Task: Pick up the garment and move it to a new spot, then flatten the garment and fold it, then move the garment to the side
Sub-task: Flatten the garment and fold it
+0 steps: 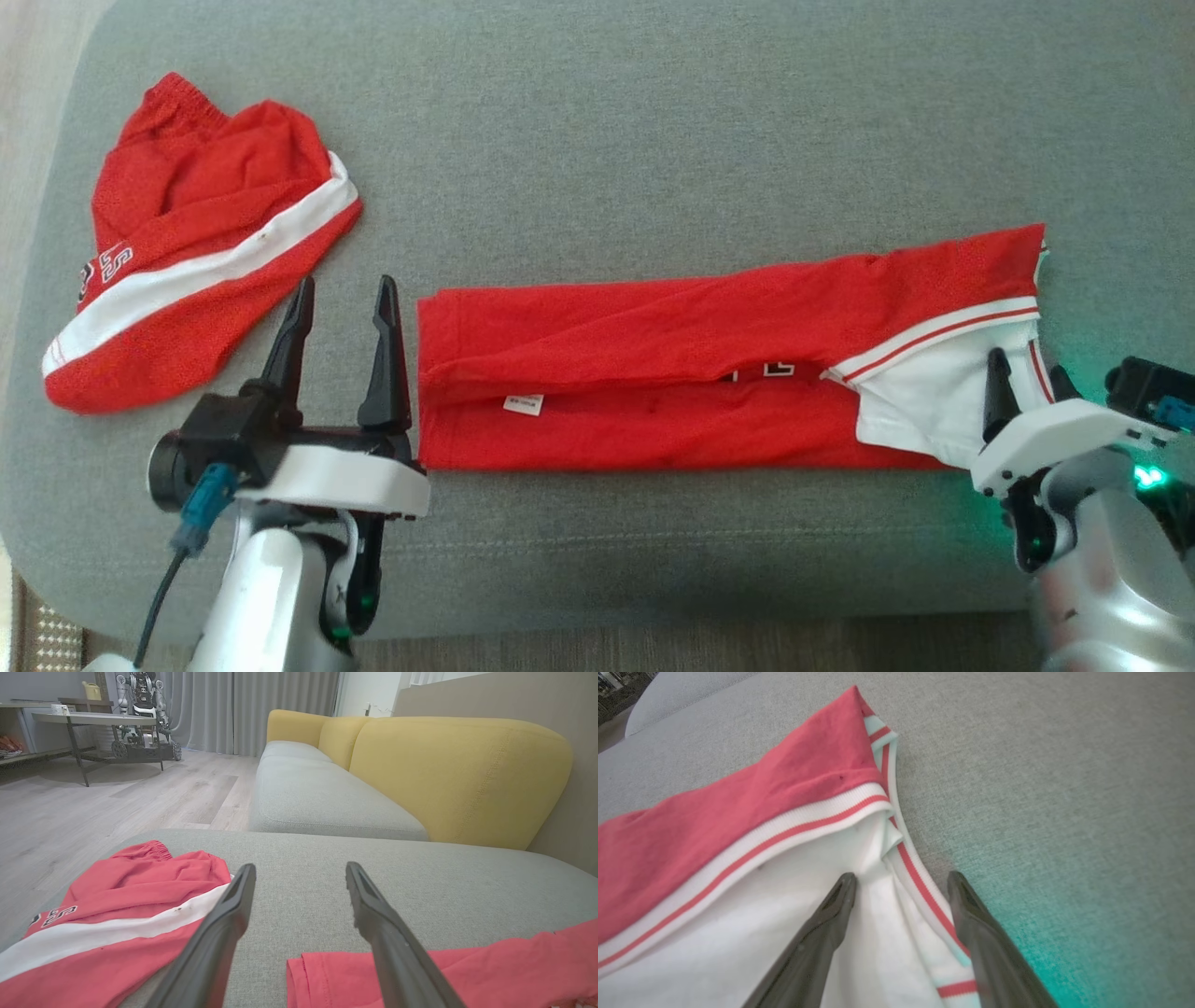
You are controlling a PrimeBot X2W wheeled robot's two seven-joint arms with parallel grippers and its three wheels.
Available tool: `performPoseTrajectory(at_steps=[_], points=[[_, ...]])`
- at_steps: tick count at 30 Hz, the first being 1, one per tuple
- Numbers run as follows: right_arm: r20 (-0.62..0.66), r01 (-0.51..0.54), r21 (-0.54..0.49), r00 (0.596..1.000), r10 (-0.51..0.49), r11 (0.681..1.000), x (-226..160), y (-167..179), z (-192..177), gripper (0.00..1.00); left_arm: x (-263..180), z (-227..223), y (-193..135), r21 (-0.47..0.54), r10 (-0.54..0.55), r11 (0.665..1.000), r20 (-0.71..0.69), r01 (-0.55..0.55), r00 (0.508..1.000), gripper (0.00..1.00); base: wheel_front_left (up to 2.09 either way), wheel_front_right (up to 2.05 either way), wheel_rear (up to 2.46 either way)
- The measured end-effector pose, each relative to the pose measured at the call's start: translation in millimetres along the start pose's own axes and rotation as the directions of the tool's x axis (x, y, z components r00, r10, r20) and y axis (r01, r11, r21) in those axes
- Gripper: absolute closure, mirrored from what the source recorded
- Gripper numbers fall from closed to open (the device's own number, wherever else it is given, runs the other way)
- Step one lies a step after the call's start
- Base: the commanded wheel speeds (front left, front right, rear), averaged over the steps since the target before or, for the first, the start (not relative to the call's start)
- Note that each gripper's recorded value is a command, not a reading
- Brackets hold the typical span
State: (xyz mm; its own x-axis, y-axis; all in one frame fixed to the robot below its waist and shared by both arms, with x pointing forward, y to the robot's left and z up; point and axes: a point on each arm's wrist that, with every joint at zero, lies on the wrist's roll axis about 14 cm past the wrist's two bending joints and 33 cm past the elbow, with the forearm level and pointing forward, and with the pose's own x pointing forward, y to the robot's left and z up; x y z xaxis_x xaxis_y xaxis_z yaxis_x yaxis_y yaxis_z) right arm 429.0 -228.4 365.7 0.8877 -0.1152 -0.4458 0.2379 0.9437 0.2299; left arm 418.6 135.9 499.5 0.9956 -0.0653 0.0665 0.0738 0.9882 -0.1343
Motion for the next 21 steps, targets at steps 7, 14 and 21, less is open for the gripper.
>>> performPoseTrajectory(at_steps=[7,14,21], points=[[-0.022,-0.027,-0.016,0.999,0.027,1.0,2,6,-1,1.0,0,-1,0,0.0,0.0,1.0,-0.002,0.0,1.0,0.0,0.0,0.0,0.0],[-0.015,-0.053,-0.031,0.998,0.053,0.998,-1,13,2,1.0,-2,2,-1,0.002,-0.001,1.0,0.004,0.001,1.0,0.0,0.0,0.0,0.0],[0.031,-0.024,-0.078,0.999,0.027,0.997,-3,-6,23,1.0,-2,6,-5,0.0,-0.01,1.0,0.014,0.01,1.0,0.0,0.0,0.0,0.0]])
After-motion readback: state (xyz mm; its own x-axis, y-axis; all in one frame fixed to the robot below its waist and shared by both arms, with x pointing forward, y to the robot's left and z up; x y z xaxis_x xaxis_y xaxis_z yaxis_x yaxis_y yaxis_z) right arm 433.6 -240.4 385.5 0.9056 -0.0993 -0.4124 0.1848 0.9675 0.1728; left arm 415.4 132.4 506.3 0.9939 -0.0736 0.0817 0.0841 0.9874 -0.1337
